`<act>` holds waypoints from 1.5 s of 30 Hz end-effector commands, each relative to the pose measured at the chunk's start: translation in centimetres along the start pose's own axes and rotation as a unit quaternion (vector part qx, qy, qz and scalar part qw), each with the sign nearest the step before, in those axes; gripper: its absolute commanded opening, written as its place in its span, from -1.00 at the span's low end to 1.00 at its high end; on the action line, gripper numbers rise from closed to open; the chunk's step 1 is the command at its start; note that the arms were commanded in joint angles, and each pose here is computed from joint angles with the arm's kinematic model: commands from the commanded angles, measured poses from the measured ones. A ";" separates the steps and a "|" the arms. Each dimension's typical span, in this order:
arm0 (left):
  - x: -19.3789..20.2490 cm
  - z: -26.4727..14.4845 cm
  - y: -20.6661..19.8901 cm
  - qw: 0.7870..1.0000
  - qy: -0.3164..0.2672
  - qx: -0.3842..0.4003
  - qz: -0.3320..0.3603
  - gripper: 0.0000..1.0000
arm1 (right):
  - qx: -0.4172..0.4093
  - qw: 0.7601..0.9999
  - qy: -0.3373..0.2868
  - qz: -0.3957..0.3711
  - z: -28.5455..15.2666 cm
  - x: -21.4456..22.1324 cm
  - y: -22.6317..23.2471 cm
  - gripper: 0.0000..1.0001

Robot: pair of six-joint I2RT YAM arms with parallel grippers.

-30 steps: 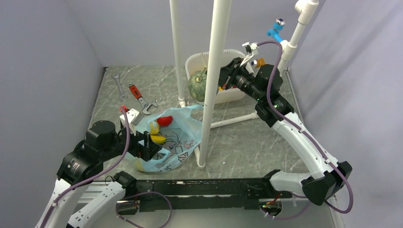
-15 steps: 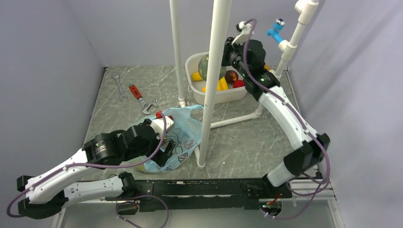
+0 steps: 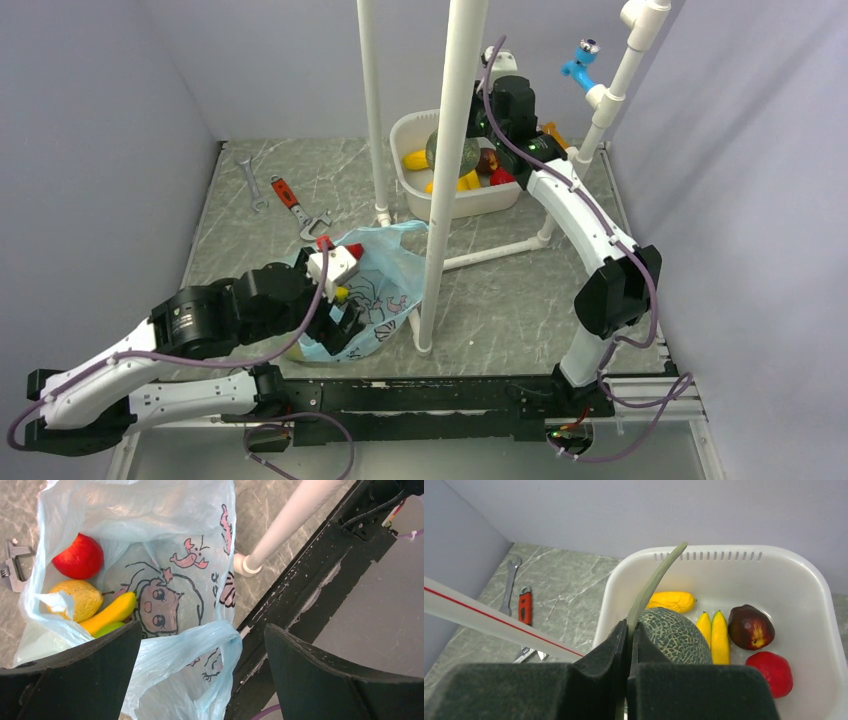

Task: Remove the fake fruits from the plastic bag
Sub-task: Place the fake fruit in the bin.

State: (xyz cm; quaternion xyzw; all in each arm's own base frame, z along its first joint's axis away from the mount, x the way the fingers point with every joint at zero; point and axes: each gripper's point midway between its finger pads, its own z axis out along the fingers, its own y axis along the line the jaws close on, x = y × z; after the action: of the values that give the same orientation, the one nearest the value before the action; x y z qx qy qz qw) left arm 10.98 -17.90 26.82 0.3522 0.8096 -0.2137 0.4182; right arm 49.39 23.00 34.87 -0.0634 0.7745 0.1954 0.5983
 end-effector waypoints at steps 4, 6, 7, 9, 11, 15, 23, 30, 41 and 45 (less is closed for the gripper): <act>1.9 2.3 -1.7 0.996 0.073 0.022 0.056 0.99 | -0.023 0.998 -0.056 0.016 0.2 -4.8 -0.9 -1.00; 2.6 2.6 -1.0 0.994 0.086 -0.002 0.071 0.99 | -0.022 0.998 -0.056 0.017 0.8 -5.1 -1.3 -1.00; 2.9 2.7 -0.6 0.992 0.094 -0.017 0.078 0.99 | -0.023 0.998 -0.055 0.017 1.0 -5.2 -1.3 -1.00; 3.6 2.8 0.7 0.988 0.110 -0.056 0.090 0.97 | -0.024 0.998 -0.055 0.020 1.4 -5.4 -1.6 -1.00; 4.3 2.7 2.6 0.980 0.127 -0.113 0.099 0.87 | -0.026 0.998 -0.058 0.023 1.8 -5.6 -1.7 -1.00; 3.5 1.4 4.9 0.974 0.104 -0.189 0.063 0.26 | -0.024 0.998 -0.049 0.023 3.3 -4.9 -2.2 -1.00; 2.6 0.2 2.6 0.990 -0.017 -0.101 -0.098 -0.32 | 0.000 1.000 -0.011 0.010 7.5 -2.6 -3.9 -0.39; 5.0 1.2 1.3 0.990 0.009 -0.071 -0.123 -0.76 | -0.002 0.997 0.069 0.023 5.9 1.1 -3.6 0.64; 6.3 3.2 -0.2 0.993 0.017 -0.034 -0.115 -1.00 | -0.265 0.957 0.063 0.103 -12.5 5.8 6.8 0.51; 6.9 3.5 -0.4 0.992 0.013 -0.027 -0.119 -1.00 | -0.347 0.932 0.068 0.078 -18.4 7.7 10.4 0.44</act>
State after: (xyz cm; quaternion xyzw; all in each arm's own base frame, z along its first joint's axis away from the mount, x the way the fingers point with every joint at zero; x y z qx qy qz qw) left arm 10.01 -16.61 18.59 0.2541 0.8671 -0.1974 0.3804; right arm 33.09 23.78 29.99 -0.1312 0.7780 0.4041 0.4628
